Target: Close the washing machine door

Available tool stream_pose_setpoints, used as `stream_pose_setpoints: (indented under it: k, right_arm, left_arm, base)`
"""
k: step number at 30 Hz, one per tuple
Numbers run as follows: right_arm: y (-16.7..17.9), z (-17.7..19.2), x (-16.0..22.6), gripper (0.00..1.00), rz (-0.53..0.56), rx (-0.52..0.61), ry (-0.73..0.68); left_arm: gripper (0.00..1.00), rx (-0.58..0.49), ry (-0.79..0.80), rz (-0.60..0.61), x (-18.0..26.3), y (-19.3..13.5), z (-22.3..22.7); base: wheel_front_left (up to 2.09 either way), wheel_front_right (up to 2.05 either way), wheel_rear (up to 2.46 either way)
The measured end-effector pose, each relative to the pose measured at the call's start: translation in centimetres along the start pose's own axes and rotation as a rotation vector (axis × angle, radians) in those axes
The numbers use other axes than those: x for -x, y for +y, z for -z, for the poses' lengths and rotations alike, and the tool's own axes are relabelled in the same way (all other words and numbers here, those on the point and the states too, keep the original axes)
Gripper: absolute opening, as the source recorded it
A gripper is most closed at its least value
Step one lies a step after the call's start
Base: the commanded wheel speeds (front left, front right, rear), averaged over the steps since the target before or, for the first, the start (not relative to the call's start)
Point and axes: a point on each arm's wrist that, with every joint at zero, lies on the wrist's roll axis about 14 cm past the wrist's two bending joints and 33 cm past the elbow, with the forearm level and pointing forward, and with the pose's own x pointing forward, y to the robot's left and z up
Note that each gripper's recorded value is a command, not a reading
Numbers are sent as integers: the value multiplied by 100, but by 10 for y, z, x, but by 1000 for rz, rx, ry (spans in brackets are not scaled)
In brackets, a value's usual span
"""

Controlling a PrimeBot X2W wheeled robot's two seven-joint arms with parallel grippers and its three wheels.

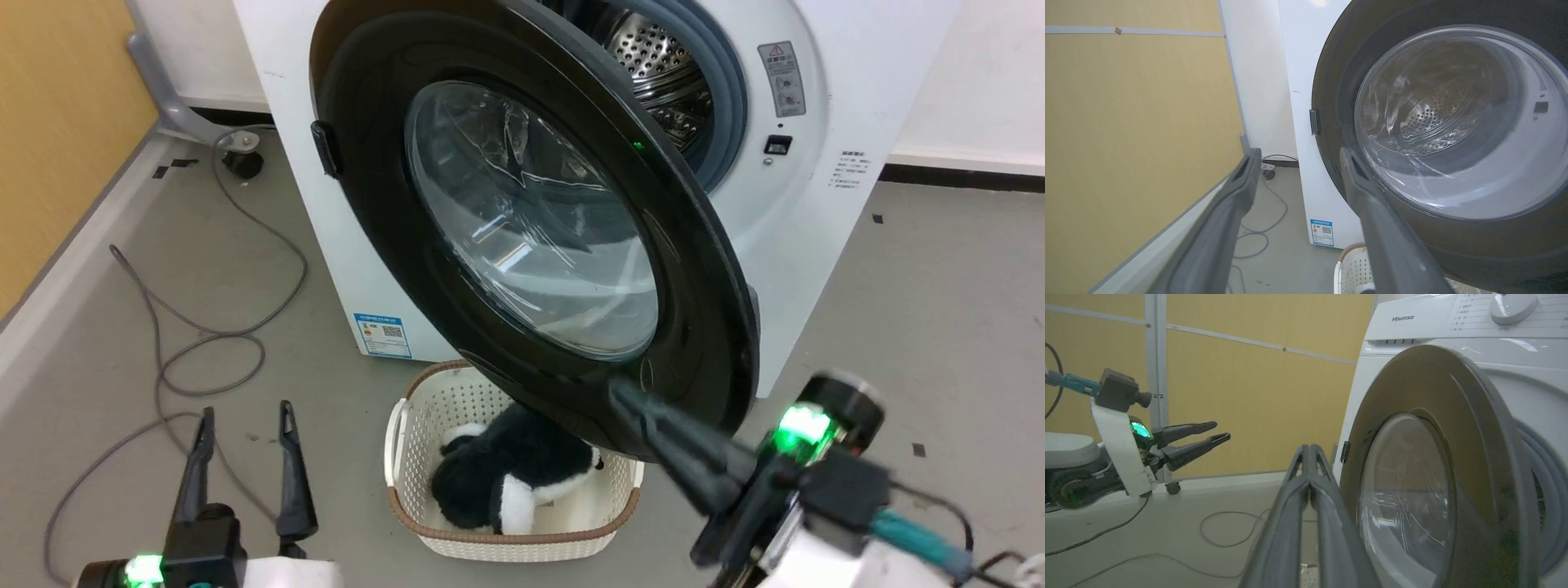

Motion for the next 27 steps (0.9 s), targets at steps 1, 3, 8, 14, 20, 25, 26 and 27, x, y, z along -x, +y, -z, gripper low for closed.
stream_pose_setpoints:
  k: [1,3,8,14,20,25,26,27]
  right_arm:
    - [2,13,5,0,-9,0,45]
    - [1,39,17,0,-19,15,138]
    - [-25,87,45,0,58,15,306]
    - [-69,111,60,0,195,6,373]
    - [-108,122,60,0,297,19,382]
    - [-160,126,58,0,415,71,377]
    - [-172,125,58,0,443,83,372]
    - [-183,125,58,0,464,98,369]
  left_arm:
    - [100,1,0,5,0,-2,0]
    - [100,6,1,16,0,-7,1]
    - [100,16,10,47,-3,-19,4]
    - [100,19,9,77,-16,-32,7]
    - [100,22,26,89,-29,-40,16]
    - [100,26,37,111,-42,-51,25]
    - [100,26,38,113,-45,-53,26]
    - [100,29,37,115,-48,-56,27]
  base:
    - [0,0,0]
    - [0,0,0]
    - [0,0,0]
    - [0,0,0]
    - [0,0,0]
    - [0,0,0]
    - [0,0,0]
    - [0,0,0]
